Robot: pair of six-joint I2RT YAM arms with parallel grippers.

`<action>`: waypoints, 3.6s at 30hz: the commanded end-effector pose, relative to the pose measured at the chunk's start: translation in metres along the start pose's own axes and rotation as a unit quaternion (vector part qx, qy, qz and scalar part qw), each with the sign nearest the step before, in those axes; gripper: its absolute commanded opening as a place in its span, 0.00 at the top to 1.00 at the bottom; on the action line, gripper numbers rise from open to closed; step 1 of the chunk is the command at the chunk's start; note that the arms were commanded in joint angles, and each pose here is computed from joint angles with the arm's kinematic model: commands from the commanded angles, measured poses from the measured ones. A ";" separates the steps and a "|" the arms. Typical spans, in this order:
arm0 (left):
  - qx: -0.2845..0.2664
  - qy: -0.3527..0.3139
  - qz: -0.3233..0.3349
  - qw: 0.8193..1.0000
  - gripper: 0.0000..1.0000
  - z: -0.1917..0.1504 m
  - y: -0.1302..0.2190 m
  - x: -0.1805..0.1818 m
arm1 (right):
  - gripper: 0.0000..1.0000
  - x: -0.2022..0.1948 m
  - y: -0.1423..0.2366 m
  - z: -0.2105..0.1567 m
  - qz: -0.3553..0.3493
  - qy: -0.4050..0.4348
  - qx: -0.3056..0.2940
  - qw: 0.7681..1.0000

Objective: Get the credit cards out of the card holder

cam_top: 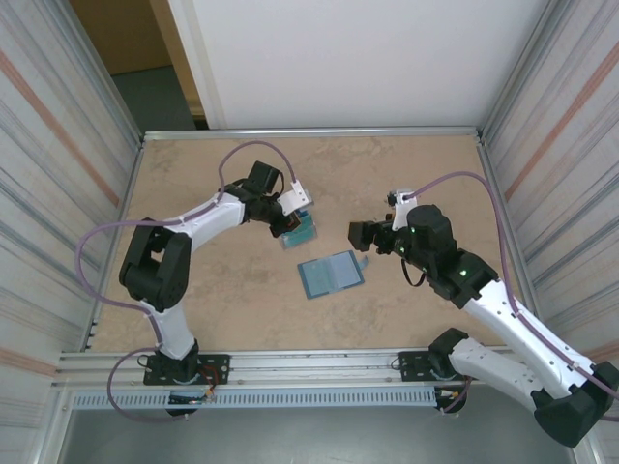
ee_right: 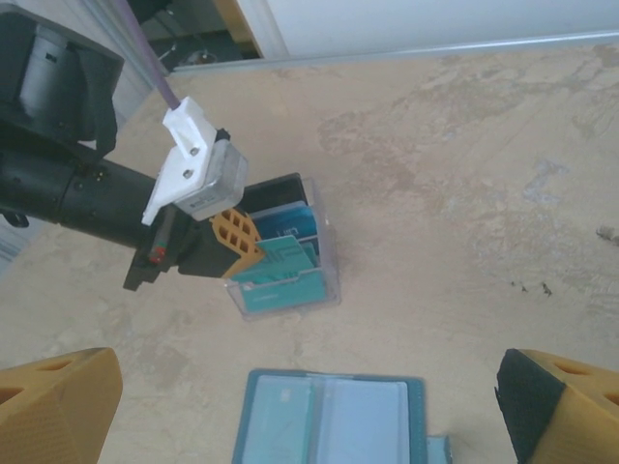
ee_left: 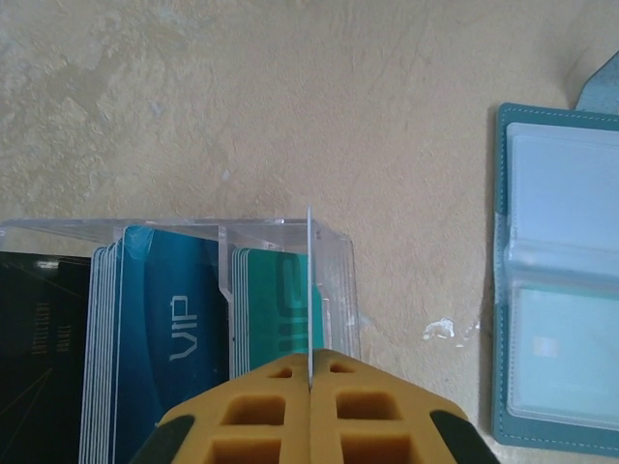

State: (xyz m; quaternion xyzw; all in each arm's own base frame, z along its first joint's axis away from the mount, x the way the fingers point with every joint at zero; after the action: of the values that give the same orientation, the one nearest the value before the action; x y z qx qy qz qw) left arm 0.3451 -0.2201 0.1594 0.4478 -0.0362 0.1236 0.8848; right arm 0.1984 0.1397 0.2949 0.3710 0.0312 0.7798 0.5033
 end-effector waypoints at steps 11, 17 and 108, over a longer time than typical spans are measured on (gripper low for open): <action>-0.002 -0.004 0.001 1.000 0.92 -0.001 -0.005 0.009 | 0.01 -0.008 0.001 -0.001 -0.021 -0.022 -0.010 0.999; -0.009 0.001 0.012 1.000 0.72 0.005 0.003 0.011 | 0.01 -0.012 -0.004 -0.004 -0.036 -0.026 0.006 0.999; -0.048 0.374 0.399 0.836 0.01 -0.081 0.140 -0.090 | 0.91 0.021 -0.137 -0.187 -0.139 0.013 0.396 0.908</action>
State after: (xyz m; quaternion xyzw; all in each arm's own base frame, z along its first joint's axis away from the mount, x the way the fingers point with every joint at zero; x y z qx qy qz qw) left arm 0.2189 -0.0919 0.1888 0.2871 0.1294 0.6113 0.7261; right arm 0.1936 0.2828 0.1031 0.5095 0.3988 0.6259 0.4355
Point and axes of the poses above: each hand's point on the last joint's axis, 136 mm out from that joint toward the fingers, its own y axis back along the fingers, its own x axis along the line the jaws close on, z = x × y, the point moved 8 cm from there along y, back along the fingers, and after that the axes turned 15 degrees about -y, right-handed, at the moved point
